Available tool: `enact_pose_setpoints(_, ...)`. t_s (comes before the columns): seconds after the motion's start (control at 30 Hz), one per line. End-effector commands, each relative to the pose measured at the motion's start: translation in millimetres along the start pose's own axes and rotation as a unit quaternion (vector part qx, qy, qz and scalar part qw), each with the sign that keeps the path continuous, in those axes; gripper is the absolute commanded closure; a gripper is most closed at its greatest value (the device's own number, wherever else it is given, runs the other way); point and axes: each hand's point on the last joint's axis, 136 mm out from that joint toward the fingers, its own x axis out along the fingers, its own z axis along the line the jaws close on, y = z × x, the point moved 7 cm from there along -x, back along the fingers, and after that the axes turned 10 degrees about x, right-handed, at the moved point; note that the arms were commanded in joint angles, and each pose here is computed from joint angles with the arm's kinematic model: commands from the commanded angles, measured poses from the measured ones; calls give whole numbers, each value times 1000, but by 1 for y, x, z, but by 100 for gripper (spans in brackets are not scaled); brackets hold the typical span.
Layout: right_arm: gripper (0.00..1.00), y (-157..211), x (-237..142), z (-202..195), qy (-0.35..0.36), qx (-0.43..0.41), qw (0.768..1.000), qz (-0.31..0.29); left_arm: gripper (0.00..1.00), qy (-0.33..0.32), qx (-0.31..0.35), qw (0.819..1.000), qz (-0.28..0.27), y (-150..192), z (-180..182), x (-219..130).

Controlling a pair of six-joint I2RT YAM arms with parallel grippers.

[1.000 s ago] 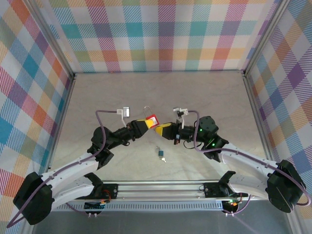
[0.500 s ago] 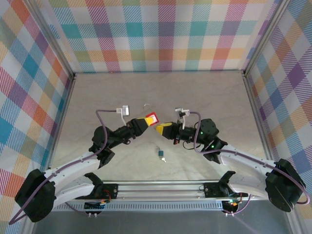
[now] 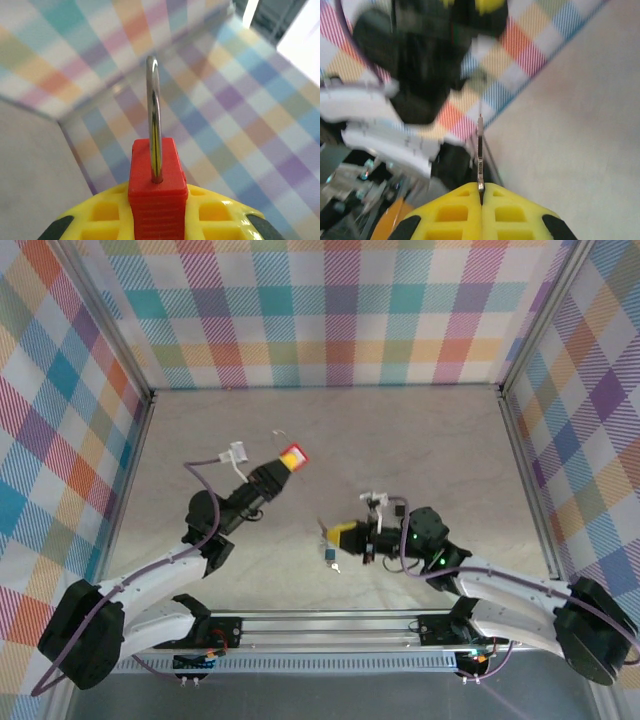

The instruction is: Lock with the key

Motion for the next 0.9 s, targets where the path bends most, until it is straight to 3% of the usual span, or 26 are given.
enact_pose_setpoints(0.0, 100, 20, -14, -4, 24, 1, 999, 37, 100, -6, 24, 997, -73, -26, -1, 2)
enact_pose_setpoints(0.3, 100, 5, -42, -13, 158, -12, 986, -50, 100, -107, 21, 994, 29, 23, 56, -10)
enact_pose_setpoints(0.47, 100, -15, -35, -49, 271, 57, 959, -59, 100, -168, -2, 978, 122, 63, 87, -21)
enact_pose_setpoints(0.87, 100, -56, 3, -85, 311, 112, 944, -22, 100, -261, -66, 924, 270, 143, 155, -31)
